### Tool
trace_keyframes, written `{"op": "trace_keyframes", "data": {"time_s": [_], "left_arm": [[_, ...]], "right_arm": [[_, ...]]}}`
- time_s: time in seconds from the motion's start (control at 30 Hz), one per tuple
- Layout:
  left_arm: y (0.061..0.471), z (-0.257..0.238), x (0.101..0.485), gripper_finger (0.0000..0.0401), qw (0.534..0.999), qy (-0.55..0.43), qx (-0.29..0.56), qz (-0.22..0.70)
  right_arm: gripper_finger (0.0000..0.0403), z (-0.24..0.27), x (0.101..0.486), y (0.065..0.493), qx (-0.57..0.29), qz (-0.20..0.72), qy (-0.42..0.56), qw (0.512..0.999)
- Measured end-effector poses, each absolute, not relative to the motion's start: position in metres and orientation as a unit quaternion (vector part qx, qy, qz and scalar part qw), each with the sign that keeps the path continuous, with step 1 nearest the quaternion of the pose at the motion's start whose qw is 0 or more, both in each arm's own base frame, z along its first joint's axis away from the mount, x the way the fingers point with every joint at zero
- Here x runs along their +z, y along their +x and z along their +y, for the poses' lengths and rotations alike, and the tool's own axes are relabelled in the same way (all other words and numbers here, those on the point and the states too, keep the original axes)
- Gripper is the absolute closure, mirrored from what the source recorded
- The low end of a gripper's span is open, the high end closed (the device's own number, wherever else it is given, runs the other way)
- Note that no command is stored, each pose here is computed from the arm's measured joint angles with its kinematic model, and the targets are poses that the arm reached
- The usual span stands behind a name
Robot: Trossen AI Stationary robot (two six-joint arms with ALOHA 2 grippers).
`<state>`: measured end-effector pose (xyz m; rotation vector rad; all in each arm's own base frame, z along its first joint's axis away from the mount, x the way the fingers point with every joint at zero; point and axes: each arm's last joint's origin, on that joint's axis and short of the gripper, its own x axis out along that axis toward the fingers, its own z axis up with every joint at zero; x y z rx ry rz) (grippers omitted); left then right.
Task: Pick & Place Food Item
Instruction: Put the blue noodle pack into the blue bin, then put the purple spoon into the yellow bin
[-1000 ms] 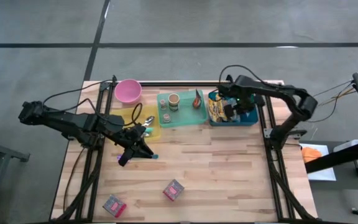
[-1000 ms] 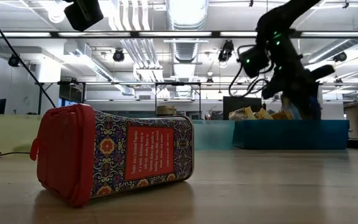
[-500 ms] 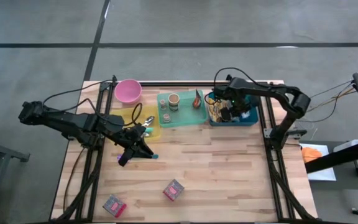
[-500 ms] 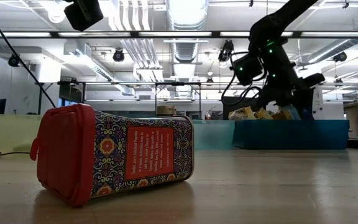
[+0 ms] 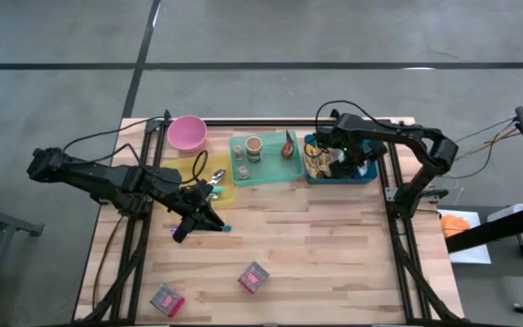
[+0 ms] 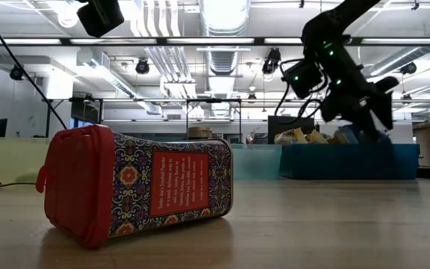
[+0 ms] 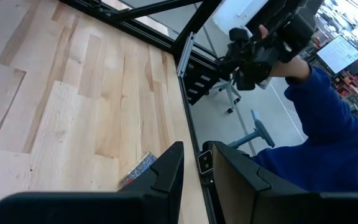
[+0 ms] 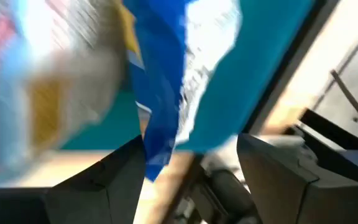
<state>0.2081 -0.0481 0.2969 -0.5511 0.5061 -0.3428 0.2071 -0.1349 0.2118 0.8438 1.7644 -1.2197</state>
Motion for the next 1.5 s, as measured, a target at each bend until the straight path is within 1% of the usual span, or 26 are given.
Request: {"op": "trace_keyframes", "data": {"time_s": [0.1, 0.23, 0.33, 0.43, 0.53, 0.67, 0.77, 0.9, 1.0, 1.07, 1.13, 1.23, 1.4, 1.5], "left_arm": [[0.208, -0.048, 0.297, 0.0308, 0.916, -0.268, -0.167, 0.246], [0.208, -0.048, 0.297, 0.0308, 0.917, -0.268, -0.167, 0.246], [0.208, -0.048, 0.297, 0.0308, 0.916, -0.268, -0.167, 0.246], [0.208, -0.048, 0.297, 0.0308, 0.917, -0.268, -0.167, 0.246], [0.208, -0.048, 0.297, 0.0308, 0.916, -0.268, -0.167, 0.246], [0.208, -0.048, 0.297, 0.0308, 0.916, -0.268, -0.167, 0.246], [0.208, -0.048, 0.297, 0.0308, 0.916, -0.268, -0.167, 0.246], [0.208, -0.048, 0.297, 0.0308, 0.916, -0.268, -0.167, 0.246], [0.208, -0.048, 0.297, 0.0308, 0.916, -0.268, -0.167, 0.246], [0.208, -0.048, 0.297, 0.0308, 0.917, -0.267, -0.167, 0.246], [0.208, -0.048, 0.297, 0.0308, 0.921, -0.257, -0.165, 0.240], [0.209, -0.047, 0.297, 0.0308, 0.927, -0.252, -0.145, 0.235], [0.210, -0.044, 0.297, 0.0308, 0.948, -0.200, -0.119, 0.217], [0.210, -0.044, 0.297, 0.0308, 0.950, -0.198, -0.108, 0.217]], "right_arm": [[0.0155, -0.128, 0.224, 0.201, -0.487, 0.695, 0.334, 0.410], [0.0154, -0.118, 0.242, 0.194, -0.497, 0.663, 0.341, 0.444], [0.0154, -0.109, 0.256, 0.190, -0.494, 0.637, 0.343, 0.483], [0.0154, -0.095, 0.266, 0.193, -0.468, 0.609, 0.346, 0.538], [0.0154, -0.078, 0.273, 0.201, -0.426, 0.589, 0.326, 0.604], [0.0154, -0.046, 0.273, 0.219, -0.339, 0.572, 0.282, 0.691], [0.0154, -0.019, 0.268, 0.236, -0.261, 0.542, 0.240, 0.762], [0.0154, 0.017, 0.263, 0.258, -0.163, 0.476, 0.192, 0.842], [0.0154, 0.040, 0.262, 0.266, -0.114, 0.417, 0.141, 0.890], [0.0154, 0.050, 0.260, 0.265, -0.111, 0.399, 0.114, 0.903], [0.0154, 0.057, 0.261, 0.265, -0.108, 0.383, 0.106, 0.911], [0.0154, 0.063, 0.258, 0.263, -0.108, 0.386, 0.109, 0.910], [0.0154, 0.070, 0.250, 0.262, -0.104, 0.389, 0.118, 0.908], [0.0154, 0.071, 0.242, 0.261, -0.103, 0.388, 0.121, 0.908]]}}
